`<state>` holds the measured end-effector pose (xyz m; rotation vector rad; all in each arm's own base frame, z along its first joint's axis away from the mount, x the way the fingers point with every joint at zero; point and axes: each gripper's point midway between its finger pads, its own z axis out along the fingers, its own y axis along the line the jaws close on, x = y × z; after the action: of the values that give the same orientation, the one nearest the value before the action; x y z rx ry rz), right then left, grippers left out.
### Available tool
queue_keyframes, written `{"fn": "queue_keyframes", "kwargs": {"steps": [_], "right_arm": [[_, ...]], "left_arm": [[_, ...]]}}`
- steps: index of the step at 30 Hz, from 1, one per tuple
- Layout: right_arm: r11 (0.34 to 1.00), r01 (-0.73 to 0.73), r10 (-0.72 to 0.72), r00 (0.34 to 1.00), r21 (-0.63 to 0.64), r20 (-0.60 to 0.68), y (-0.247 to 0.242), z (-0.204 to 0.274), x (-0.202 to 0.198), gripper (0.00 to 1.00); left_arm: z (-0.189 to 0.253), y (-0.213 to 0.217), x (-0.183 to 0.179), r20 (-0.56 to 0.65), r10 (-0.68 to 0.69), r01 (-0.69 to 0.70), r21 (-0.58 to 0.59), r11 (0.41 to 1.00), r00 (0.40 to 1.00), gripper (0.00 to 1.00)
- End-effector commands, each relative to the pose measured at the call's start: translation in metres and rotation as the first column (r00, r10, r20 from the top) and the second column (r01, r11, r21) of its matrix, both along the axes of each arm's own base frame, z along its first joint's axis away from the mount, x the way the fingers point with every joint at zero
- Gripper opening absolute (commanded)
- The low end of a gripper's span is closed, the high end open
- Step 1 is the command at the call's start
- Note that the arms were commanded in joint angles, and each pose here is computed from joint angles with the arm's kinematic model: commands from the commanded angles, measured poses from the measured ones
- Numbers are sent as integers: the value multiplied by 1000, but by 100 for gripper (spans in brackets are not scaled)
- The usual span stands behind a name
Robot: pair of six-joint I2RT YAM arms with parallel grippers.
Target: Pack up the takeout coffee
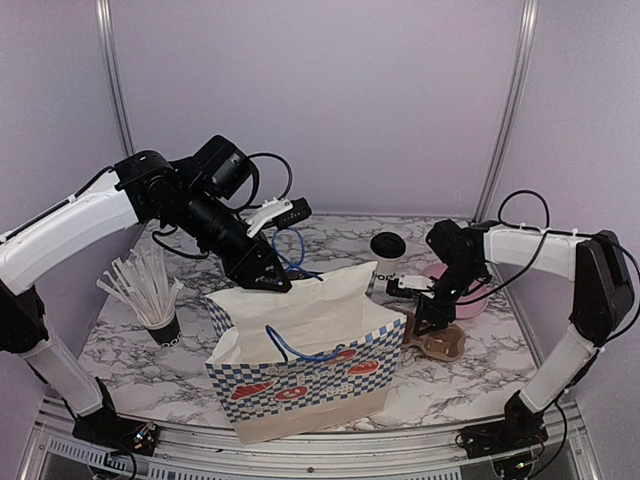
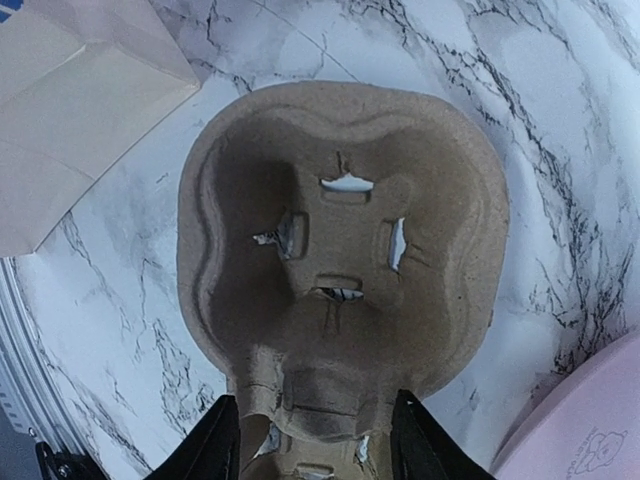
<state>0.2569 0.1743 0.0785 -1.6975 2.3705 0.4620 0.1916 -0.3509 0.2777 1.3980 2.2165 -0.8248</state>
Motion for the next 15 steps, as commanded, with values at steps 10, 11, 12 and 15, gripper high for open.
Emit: {"fn": "queue_keyframes", "kwargs": {"steps": [10,11,12,15], "right_arm": [[995,16,-12,999,-99,39,5,-15,0,49],[994,15,-11,999,-107,39,5,-17,-1,49],[993,16,-12,999,-113,38,4,-18,-2,49],[992,27,-22,999,-126,39,2,-20,-3,49]], "left_arm": [[-5,7,-7,-11,-3,3,25,1000,1000,44],[-5,7,-7,-10,-4,5,25,1000,1000,44],[-6,7,-7,-10,-4,4,25,1000,1000,44],[-5,8,-7,-10,-3,4,25,1000,1000,44]]}}
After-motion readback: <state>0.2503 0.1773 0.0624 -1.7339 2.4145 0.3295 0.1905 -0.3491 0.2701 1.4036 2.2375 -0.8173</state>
